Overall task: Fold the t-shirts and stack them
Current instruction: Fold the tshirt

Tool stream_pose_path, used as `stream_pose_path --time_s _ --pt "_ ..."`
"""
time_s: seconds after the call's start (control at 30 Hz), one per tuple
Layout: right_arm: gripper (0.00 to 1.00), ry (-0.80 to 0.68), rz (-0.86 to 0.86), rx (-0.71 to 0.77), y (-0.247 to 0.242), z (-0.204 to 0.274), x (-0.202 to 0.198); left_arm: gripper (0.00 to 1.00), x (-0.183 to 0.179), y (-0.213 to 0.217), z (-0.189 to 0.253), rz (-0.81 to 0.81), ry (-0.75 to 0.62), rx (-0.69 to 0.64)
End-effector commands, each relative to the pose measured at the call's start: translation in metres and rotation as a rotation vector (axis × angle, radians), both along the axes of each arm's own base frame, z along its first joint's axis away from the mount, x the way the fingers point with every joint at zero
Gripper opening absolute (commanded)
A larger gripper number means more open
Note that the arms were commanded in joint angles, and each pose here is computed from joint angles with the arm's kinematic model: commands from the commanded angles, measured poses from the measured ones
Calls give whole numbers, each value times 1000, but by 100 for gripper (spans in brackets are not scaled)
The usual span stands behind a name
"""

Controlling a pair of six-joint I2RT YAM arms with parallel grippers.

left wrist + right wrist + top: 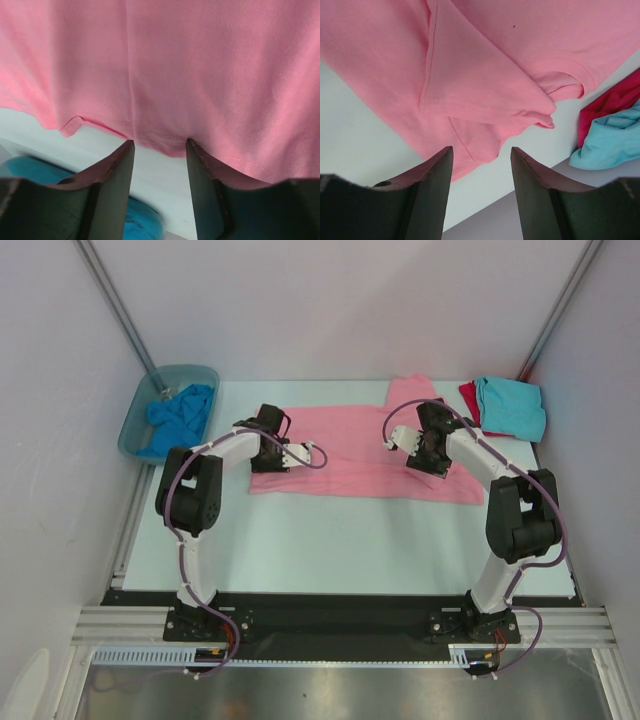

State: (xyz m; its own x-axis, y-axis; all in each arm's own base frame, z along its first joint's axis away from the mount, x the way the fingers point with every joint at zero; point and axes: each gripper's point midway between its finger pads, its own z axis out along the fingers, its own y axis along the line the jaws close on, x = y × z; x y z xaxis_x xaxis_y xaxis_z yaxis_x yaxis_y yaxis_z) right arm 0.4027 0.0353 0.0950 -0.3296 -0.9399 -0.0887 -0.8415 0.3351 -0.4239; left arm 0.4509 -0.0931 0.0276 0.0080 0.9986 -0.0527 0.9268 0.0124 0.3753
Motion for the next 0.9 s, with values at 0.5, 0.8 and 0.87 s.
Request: stream_pose_path --time_s 0.5,0.8,0.87 --pt "55 -27 -1 -10 2 7 6 0 30 -9 46 11 -92 -53" --pt "55 -36 -2 -1 6 6 10 0 34 -1 46 -4 -100 0" --pt "55 -36 -1 -3 6 7 9 0 32 1 40 -10 -90 16"
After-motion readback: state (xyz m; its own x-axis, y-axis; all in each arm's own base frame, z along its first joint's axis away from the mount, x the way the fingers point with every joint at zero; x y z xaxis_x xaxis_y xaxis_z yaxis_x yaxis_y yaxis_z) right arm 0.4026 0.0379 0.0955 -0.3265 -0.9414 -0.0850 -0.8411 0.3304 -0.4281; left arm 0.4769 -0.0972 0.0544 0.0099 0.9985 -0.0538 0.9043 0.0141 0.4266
